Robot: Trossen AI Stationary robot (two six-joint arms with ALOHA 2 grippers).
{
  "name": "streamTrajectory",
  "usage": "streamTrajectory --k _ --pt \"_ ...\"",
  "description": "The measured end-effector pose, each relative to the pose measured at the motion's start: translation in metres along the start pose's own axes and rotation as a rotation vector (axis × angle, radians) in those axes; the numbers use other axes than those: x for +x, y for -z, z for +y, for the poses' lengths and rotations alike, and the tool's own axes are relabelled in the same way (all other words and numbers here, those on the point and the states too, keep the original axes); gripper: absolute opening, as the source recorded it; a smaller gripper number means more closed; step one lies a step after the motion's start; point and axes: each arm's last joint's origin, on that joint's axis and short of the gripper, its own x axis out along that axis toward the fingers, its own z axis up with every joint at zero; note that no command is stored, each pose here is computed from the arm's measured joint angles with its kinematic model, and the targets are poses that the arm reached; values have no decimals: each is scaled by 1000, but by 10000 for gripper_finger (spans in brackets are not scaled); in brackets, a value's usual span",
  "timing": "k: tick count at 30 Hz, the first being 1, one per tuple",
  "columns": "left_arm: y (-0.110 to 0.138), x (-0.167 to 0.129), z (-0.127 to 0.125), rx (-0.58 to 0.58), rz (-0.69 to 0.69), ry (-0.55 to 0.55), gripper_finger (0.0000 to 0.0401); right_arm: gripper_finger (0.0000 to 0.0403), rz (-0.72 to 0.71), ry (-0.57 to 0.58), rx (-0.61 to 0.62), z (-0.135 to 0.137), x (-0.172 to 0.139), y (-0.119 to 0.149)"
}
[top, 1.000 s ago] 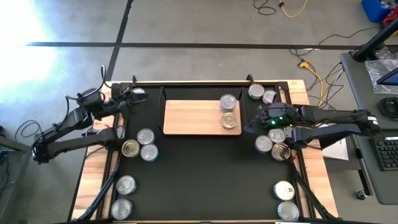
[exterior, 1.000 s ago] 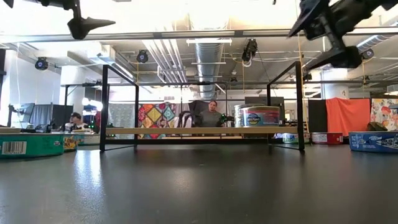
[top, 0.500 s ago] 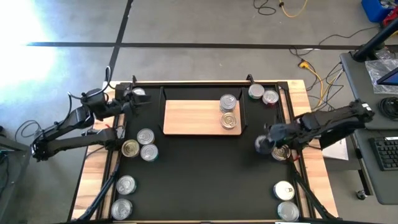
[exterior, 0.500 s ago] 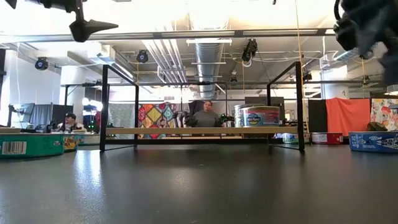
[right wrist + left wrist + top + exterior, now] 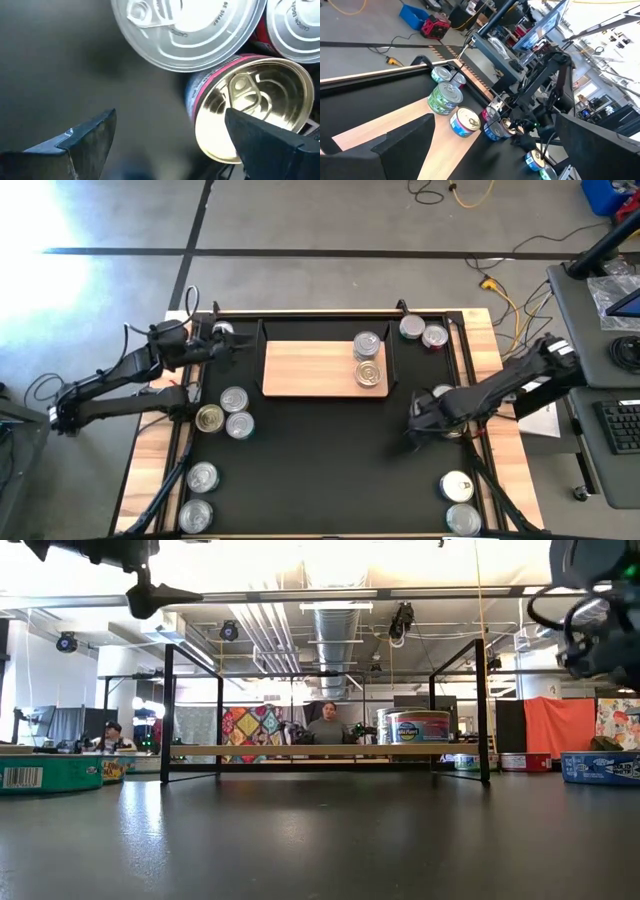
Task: Stack canned seafood by type on shelf
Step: Stack the middle right blue and orange tuna can on the blue and orange can
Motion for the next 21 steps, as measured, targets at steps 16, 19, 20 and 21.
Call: streamTrajectory --k 16,19,20,21 --pt "13 18 -8 51 113 57 398 365 -40 -301 -196 74 -46 -1" --pt "18 23 -9 72 149 62 398 365 -97 -336 -221 79 -65 0" --pt "20 25 -10 80 163 65 398 365 -108 -320 -223 77 -69 0" --pt "23 27 -11 87 179 69 398 365 -115 -299 -230 75 -73 1"
